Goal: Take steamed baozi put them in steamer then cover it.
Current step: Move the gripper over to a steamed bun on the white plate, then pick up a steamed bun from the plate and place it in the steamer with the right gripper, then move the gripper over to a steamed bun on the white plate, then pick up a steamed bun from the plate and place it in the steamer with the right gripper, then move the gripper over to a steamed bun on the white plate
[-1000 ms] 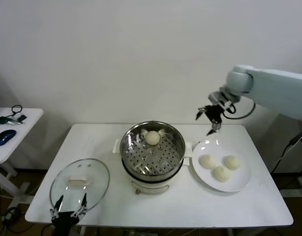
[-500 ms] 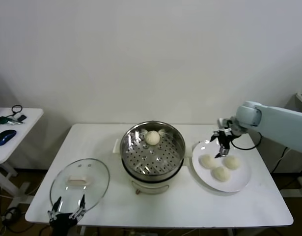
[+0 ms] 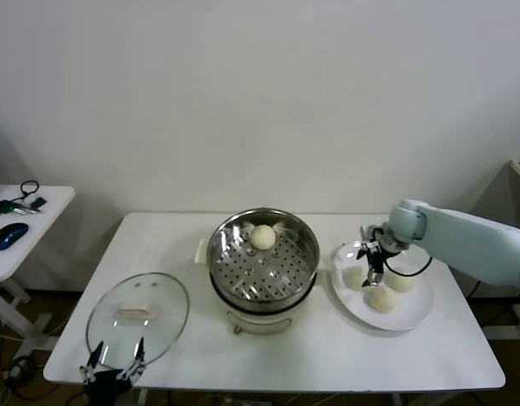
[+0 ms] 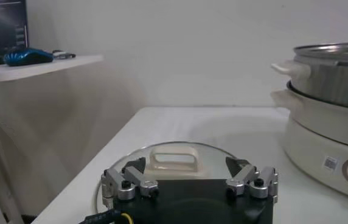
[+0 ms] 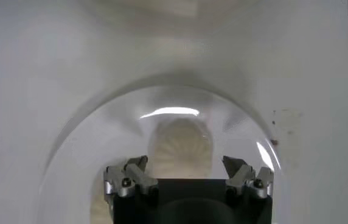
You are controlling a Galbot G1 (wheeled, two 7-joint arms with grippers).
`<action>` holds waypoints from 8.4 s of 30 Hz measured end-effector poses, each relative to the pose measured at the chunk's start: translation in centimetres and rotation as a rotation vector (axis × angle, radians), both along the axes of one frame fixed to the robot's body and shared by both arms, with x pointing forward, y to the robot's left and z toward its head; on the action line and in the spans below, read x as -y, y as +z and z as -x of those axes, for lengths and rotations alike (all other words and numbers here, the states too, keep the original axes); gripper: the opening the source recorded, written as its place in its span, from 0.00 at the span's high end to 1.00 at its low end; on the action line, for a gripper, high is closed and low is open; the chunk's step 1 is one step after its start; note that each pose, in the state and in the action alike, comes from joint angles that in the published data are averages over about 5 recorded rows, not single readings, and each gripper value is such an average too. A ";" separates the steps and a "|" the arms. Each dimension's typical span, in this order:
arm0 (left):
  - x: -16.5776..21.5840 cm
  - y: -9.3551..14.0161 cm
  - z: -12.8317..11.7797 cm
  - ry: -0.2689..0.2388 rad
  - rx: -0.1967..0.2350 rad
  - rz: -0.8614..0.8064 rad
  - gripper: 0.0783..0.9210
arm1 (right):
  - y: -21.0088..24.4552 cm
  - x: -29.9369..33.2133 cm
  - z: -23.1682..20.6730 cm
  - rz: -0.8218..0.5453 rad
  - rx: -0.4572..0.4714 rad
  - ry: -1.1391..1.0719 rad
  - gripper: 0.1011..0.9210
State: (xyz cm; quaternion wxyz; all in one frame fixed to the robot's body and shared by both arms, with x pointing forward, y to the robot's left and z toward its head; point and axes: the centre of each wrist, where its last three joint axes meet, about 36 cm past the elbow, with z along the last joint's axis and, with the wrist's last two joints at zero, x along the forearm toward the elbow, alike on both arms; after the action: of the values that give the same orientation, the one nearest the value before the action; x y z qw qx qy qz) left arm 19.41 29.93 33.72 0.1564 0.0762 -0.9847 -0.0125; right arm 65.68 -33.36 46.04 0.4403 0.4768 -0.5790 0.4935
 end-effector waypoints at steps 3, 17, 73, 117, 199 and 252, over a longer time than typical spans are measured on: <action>-0.1 -0.1 0.0 0.002 0.000 -0.001 0.12 | -0.7 -0.2 -0.1 0.007 -0.002 -0.005 0.14; -0.1 0.0 -0.3 0.003 0.007 -0.001 0.12 | -1.1 0.1 -0.4 -0.004 -0.003 -0.026 0.38; -0.4 0.5 -1.7 0.000 0.037 0.004 0.12 | 13.1 -33.5 3.4 -0.092 0.132 0.263 0.36; -0.4 0.7 -2.7 -0.005 0.054 0.006 0.12 | 16.1 0.0 4.4 0.019 0.029 0.095 0.12; -0.1 0.1 -1.8 0.007 0.020 -0.024 0.12 | 29.0 -21.6 4.4 0.128 0.249 1.226 0.27; -0.3 0.6 -2.4 0.023 0.032 -0.020 0.12 | 26.8 -11.4 -1.8 0.119 0.148 0.860 0.12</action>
State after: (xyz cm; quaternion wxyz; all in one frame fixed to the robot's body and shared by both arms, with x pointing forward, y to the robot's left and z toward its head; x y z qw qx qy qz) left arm 21.80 30.18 34.36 0.1399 0.0893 -0.9859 -0.0192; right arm 67.52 -21.94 72.86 0.1792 0.6116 -0.3282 0.6972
